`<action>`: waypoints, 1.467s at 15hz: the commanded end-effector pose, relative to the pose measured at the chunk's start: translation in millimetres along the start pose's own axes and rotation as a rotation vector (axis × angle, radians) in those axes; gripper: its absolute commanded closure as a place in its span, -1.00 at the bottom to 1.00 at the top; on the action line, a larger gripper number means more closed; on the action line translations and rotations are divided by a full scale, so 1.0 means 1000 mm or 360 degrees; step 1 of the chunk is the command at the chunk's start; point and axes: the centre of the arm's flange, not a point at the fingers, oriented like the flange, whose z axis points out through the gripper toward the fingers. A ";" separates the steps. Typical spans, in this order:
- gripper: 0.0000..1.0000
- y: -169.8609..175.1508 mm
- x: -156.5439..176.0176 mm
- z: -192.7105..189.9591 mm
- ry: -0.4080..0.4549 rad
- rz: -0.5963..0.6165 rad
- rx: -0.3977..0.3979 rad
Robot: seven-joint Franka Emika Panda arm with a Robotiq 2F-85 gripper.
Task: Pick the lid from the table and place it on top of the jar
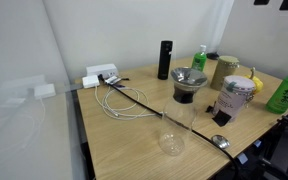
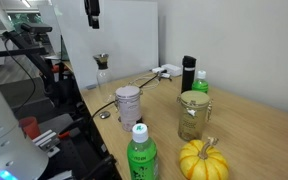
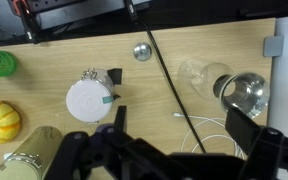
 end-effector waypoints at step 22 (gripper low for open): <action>-1.00 -0.001 -0.062 0.140 -0.0121 -0.0015 -0.0203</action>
